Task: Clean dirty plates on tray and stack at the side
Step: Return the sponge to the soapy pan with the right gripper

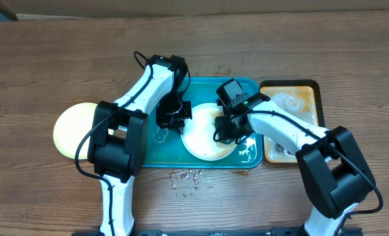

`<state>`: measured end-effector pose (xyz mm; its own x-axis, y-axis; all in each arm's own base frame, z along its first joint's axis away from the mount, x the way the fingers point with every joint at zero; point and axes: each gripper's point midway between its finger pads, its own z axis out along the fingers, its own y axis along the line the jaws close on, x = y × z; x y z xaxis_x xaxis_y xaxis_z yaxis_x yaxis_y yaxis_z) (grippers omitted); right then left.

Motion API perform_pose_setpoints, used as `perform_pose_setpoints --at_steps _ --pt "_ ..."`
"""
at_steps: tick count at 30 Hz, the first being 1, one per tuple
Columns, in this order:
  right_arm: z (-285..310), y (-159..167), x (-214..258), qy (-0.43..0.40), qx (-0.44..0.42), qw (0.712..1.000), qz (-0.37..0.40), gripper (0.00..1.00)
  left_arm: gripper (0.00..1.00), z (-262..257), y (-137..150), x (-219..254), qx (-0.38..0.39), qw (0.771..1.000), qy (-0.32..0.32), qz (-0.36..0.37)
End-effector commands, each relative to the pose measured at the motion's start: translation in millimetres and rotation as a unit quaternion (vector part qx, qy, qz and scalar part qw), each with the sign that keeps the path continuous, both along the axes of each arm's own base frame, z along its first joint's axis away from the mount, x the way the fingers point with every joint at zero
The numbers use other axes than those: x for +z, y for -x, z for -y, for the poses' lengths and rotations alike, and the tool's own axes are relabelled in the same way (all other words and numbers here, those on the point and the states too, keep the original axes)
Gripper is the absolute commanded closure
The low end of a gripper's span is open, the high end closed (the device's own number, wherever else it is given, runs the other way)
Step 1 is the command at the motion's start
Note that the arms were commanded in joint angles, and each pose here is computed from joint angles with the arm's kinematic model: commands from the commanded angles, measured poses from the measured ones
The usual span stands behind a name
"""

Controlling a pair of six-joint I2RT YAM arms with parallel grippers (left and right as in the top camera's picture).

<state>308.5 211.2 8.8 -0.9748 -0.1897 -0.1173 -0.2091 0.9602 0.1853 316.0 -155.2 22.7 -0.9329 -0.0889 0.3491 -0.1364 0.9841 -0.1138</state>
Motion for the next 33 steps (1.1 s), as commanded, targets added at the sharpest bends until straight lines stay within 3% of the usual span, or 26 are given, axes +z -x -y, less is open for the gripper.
perform_pose_setpoints --at_steps 1,10,17,22,33 --pt "24.4 -10.1 -3.5 0.043 -0.038 0.998 0.011 0.96 0.96 -2.2 -0.3 -2.6 0.003 1.000 -0.004 -0.004" --pt "18.9 -46.1 77.6 -0.032 -0.065 0.994 0.086 0.96 0.96 -7.2 -5.4 -3.2 0.012 1.000 -0.003 0.002" --pt "67.2 -56.4 131.8 -0.044 -0.148 0.979 0.135 0.96 0.96 -26.8 -15.9 5.5 0.025 0.999 -0.020 0.025" --pt "122.8 -45.6 121.7 -0.013 -0.210 0.974 0.089 0.96 0.96 -40.1 -24.6 27.2 0.018 0.996 -0.048 0.070" --pt "158.0 -18.1 87.5 0.016 -0.203 0.978 0.033 0.96 0.96 -60.6 -34.2 106.5 0.008 0.970 -0.120 0.209"
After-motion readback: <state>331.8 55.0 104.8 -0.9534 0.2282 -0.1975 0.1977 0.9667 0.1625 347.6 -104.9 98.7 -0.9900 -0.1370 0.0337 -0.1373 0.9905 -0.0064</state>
